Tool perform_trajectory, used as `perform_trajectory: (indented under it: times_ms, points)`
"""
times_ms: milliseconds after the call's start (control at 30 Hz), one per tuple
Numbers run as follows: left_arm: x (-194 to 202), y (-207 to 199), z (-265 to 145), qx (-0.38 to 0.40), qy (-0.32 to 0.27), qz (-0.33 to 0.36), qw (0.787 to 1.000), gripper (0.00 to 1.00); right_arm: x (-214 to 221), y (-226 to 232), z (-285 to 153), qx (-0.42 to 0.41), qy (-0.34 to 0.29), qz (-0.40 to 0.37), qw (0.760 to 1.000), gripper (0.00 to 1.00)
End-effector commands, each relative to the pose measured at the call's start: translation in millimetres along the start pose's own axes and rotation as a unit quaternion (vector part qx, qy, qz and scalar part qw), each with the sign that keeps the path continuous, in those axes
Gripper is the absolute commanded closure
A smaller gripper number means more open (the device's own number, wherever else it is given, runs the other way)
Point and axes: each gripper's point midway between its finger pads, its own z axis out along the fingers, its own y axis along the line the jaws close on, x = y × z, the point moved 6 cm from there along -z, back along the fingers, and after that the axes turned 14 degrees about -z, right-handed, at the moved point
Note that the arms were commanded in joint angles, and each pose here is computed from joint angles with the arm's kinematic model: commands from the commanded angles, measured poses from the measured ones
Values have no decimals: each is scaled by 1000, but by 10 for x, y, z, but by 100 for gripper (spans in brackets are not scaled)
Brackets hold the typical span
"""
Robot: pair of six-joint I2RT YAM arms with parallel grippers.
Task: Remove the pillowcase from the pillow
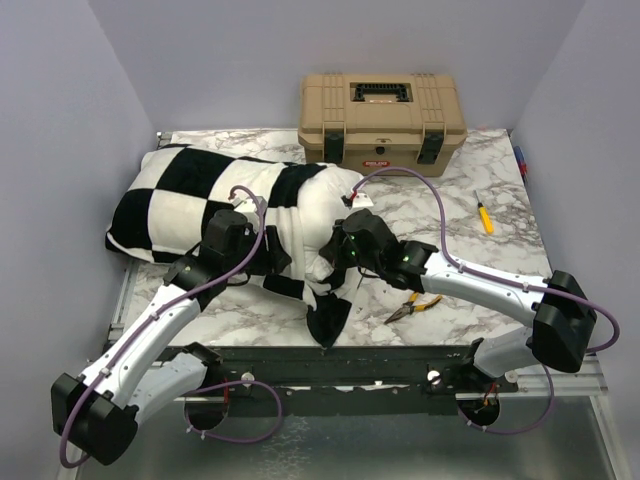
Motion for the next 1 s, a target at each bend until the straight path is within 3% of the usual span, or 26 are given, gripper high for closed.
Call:
perform_trajectory:
  times_ms: [0, 200, 467, 733, 967]
  points:
    - [146, 64, 122, -1, 28, -23, 999, 45, -282, 39, -51, -3, -42, 8, 999, 100]
    - [141, 149, 261, -19, 11, -33, 999, 56, -292, 7, -125, 0, -48, 9, 999, 100]
    - [29, 186, 324, -37, -27, -28, 999, 100, -343, -67, -293, 13, -58, 10, 998, 100]
    - [-129, 301, 298, -101, -63, 0, 993, 100, -501, -290, -685, 68, -91, -1, 994, 99]
    - [-378, 525, 155, -223, -115, 45, 967, 100, -582, -625, -1198, 146, -125, -3, 981, 98]
